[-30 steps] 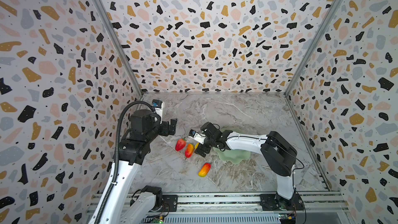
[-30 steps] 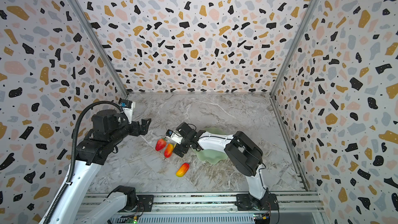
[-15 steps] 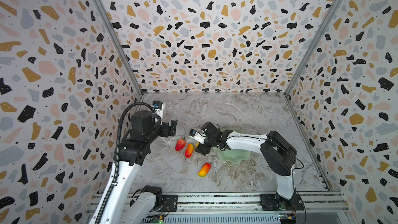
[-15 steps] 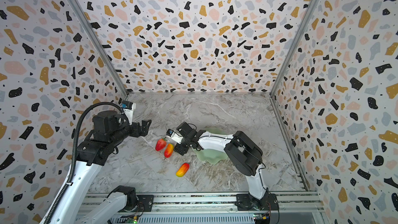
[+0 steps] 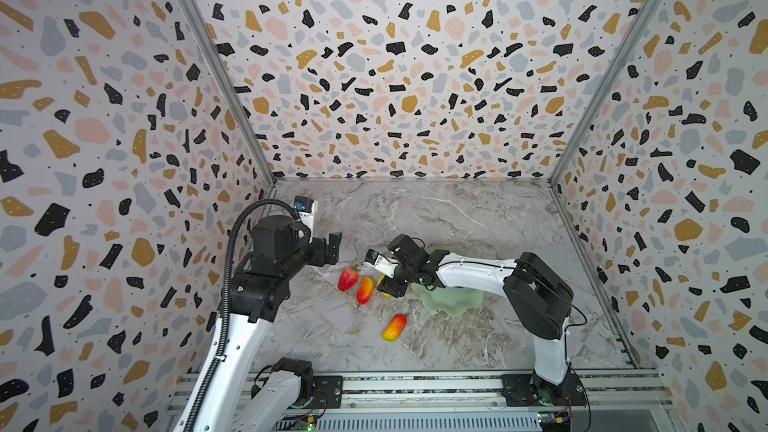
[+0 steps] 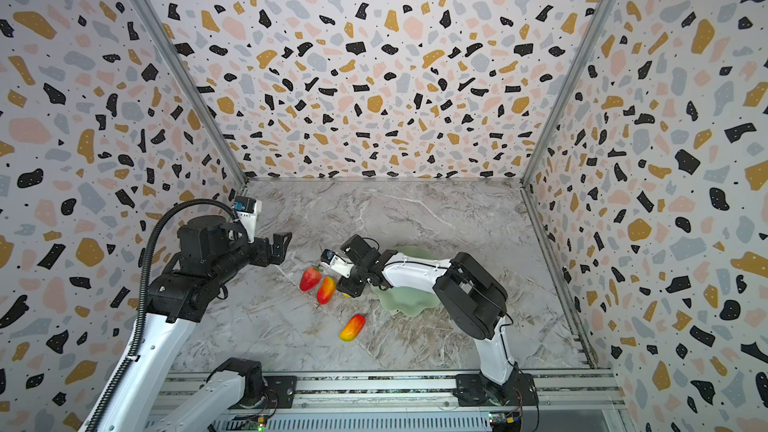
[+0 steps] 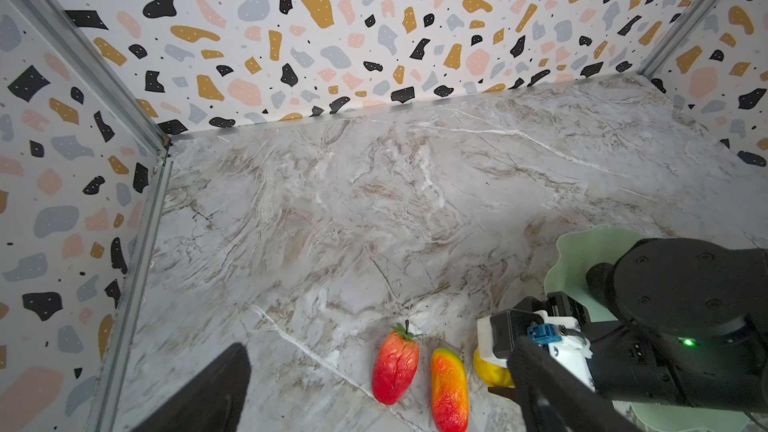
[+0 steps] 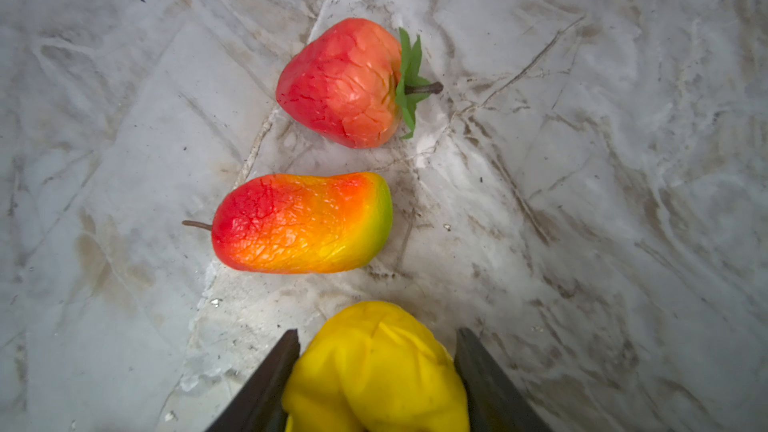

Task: Place and organize the fake fruits in the fruit bowl
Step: 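Release the avocado and move the right gripper to grasp the yellow pear, then carry the yellow pear with the right gripper into the green bowl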

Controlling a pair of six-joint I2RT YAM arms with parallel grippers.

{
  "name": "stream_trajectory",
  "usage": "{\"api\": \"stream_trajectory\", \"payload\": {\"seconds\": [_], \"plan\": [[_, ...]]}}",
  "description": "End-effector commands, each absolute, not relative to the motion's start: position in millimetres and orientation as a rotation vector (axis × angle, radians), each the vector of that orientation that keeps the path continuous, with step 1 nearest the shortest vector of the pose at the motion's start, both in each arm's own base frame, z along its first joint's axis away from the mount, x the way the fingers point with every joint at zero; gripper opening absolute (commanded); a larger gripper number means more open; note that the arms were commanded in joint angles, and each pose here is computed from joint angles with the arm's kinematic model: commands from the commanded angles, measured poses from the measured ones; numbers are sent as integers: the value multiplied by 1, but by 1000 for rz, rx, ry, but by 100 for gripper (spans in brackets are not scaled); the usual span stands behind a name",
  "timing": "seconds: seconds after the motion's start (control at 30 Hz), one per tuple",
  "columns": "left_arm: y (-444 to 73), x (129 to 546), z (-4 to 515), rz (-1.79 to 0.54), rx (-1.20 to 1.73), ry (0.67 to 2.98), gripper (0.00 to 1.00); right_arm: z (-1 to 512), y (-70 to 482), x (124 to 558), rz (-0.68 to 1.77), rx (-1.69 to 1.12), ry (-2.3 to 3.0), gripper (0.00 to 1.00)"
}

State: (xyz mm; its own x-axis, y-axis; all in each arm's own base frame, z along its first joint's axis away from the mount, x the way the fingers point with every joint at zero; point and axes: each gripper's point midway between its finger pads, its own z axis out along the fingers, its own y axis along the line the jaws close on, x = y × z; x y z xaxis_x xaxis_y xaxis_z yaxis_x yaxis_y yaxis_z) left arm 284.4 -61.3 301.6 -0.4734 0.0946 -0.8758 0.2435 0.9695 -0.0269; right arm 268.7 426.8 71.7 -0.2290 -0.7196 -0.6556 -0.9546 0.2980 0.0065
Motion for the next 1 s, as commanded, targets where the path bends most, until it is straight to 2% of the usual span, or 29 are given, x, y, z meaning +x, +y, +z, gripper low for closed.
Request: {"api": "stream_trajectory", "payload": {"seconds": [0.0, 0.2, 0.5, 0.7, 0.97], "plan": [[-63, 285, 306, -177, 246, 2037, 100, 127, 427, 279, 594, -1439, 1934, 33], [-62, 286, 304, -174, 246, 2040, 99, 157, 403, 290, 552, -1393, 1911, 31], [-63, 289, 303, -176, 250, 2048, 100, 188, 317, 306, 453, -1213, 1964, 29], [-65, 292, 303, -185, 257, 2047, 100, 165, 276, 296, 426, -1163, 2068, 29], [-71, 300, 303, -209, 274, 2056, 100, 125, 275, 285, 487, -1162, 2148, 29]]}}
